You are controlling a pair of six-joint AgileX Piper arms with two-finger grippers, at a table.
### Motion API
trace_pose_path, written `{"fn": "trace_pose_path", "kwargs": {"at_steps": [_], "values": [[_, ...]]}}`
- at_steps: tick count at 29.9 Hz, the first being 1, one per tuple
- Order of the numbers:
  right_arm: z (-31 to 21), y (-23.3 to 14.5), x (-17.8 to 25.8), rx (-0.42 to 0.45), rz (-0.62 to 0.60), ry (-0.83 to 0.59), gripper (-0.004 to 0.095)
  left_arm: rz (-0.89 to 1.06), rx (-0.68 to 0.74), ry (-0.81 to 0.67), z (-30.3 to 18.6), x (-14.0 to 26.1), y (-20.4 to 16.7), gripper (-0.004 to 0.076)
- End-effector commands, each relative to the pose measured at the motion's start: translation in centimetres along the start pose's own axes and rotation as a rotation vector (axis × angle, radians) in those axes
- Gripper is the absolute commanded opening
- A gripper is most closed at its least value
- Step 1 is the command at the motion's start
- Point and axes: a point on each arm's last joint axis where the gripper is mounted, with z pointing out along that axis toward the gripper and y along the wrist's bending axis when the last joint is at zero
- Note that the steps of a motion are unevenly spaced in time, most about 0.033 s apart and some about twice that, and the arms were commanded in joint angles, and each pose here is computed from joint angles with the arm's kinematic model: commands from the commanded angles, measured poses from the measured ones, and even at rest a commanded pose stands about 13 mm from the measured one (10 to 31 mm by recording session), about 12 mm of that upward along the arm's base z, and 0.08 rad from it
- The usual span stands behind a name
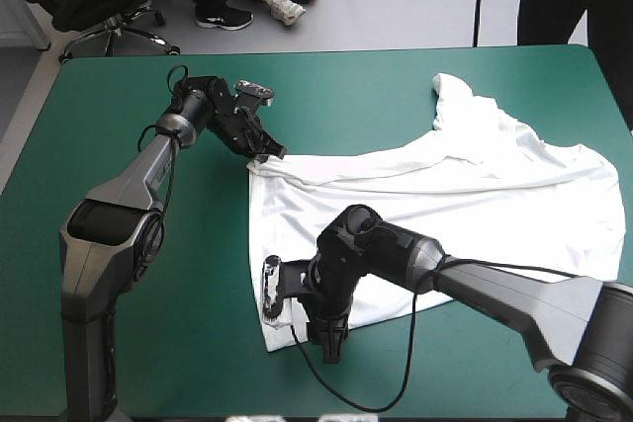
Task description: Fold the cloth
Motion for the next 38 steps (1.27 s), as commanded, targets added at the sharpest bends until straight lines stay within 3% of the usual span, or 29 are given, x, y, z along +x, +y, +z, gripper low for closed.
{"fn": "trace_pose_path", "kwargs": {"at_steps": [1, 7, 23, 31, 38], "values": [[-1.3, 0.0, -1.0, 0.027, 0.002, -0.096, 0.0563, 0.033, 0.005, -0.003, -2.5, -0.2, -0.7, -0.0015], [-1.2, 0.0, -1.6, 0.012, -0.008, -0.151, 0.0563, 0.033, -0.003, -0.021, -2.5, -0.4, -0.7, -0.0015], [2.6, 0.7, -4.4, -0.047, -0.066, -0.127, 0.0557, 0.033, -0.007, -0.031, -2.5, -0.5, -0.6, -0.0015], [5.1, 0.3, -4.0, -0.071, -0.015, -0.055, 0.0250, 0.033, -0.007, -0.032, -2.5, -0.5, -0.6, -0.0015], [7.5, 0.2, -3.4, -0.119, 0.040, 0.040, 0.0102, 0.031, -0.009, -0.036, -2.5, -0.5, -0.6, -0.0015]]}}
